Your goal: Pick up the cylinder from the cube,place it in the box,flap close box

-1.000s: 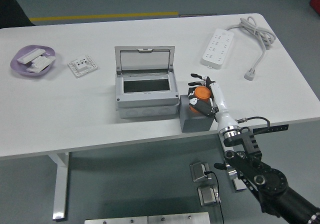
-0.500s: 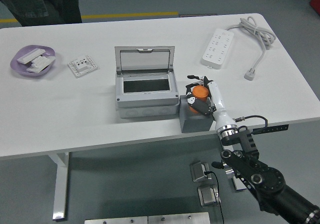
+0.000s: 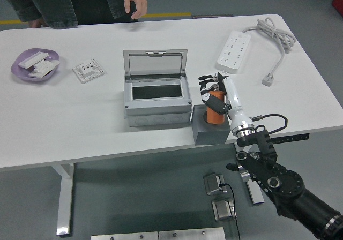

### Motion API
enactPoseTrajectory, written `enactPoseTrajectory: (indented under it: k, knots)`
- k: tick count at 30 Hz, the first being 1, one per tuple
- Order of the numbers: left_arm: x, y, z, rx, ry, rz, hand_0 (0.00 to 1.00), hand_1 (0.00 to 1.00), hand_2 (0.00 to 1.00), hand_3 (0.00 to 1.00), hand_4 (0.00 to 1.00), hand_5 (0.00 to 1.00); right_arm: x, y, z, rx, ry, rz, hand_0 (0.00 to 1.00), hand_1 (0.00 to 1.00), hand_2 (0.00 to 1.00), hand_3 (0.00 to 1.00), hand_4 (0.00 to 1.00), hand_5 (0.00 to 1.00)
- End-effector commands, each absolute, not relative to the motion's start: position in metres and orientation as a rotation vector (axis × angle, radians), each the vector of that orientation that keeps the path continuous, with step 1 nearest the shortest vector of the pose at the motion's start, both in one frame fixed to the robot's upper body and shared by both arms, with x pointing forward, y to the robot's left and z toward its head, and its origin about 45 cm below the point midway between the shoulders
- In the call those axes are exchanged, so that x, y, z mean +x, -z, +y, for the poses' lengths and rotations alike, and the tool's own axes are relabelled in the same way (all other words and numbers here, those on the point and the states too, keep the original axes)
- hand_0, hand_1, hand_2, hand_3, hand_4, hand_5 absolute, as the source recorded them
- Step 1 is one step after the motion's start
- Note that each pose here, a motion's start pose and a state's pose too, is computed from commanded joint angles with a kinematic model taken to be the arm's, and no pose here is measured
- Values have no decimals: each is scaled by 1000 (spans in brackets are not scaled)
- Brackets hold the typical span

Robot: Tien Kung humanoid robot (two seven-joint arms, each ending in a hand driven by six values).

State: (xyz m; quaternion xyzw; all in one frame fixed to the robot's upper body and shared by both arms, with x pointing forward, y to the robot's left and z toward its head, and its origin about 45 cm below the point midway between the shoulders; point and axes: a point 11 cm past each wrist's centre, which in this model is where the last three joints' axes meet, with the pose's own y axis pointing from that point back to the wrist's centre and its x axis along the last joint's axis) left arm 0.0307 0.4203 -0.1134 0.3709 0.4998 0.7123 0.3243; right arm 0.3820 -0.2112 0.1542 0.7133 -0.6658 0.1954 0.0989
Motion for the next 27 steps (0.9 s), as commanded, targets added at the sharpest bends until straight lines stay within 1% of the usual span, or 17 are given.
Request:
enactPoseTrajectory:
  k: [1,10,12,13,24,25,27]
  knots:
    - [31,113,421,973,-1869,1310,701,719,691,780,684,817,386,-158,-212,2105,-598,-1968,228,349,439,274,2,2]
    - [34,112,424,972,-1878,1296,701,719,692,782,682,818,417,-204,-194,2088,-820,-1900,232,358,446,268,2,2]
    - [35,111,425,971,-1881,1291,701,719,692,782,682,818,421,-210,-189,2090,-849,-1891,232,358,446,268,2,2]
    - [35,111,426,971,-1882,1289,701,719,692,783,680,820,423,-213,-185,2092,-864,-1884,215,345,450,265,2,2]
    - [37,109,432,982,-1892,1272,701,720,693,783,681,829,438,-231,-135,2097,-1042,-1687,210,337,447,264,2,2]
    - [38,108,433,982,-1893,1270,701,720,697,784,678,830,439,-231,-133,2086,-1056,-1666,144,315,435,264,2,2]
    - [40,107,435,984,-1895,1262,701,720,697,784,678,830,444,-231,-131,2053,-1095,-1609,144,315,435,264,2,2]
